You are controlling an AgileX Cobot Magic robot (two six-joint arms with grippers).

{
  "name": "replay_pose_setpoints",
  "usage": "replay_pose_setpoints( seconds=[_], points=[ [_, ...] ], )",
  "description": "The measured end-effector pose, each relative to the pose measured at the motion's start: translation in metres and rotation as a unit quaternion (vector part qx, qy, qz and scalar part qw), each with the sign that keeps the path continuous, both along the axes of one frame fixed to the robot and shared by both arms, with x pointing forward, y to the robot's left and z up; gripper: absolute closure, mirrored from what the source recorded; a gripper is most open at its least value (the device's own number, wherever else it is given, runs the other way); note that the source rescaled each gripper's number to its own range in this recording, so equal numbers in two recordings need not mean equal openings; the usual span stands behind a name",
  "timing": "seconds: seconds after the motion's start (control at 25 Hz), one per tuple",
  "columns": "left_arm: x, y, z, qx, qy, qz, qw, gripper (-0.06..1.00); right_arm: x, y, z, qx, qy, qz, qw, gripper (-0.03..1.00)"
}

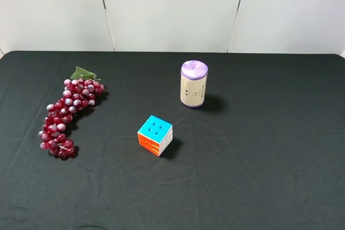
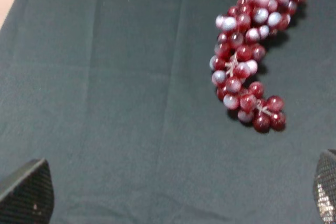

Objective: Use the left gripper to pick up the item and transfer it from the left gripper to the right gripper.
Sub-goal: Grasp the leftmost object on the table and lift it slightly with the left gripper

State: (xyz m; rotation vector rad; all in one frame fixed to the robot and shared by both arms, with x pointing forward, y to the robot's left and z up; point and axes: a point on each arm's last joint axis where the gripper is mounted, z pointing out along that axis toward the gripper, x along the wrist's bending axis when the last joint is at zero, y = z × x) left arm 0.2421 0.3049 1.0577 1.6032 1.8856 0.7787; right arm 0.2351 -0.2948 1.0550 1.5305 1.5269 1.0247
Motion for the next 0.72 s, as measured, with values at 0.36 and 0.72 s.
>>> replay_pose_setpoints(
  seconds=[0.36,0.72],
  points=[
    [0.058,0.004,0.024,-0.006,0.12,0.001,0.993,-0.04,0.0,0.0,0.0,0.0,0.0,0.0,1.0,-0.03],
    [0.108,0.007,0.016,-0.015,0.194,0.004,0.981,-0.05,0.0,0.0,0.0,0.0,0.0,0.0,1.0,-0.03]
  ],
)
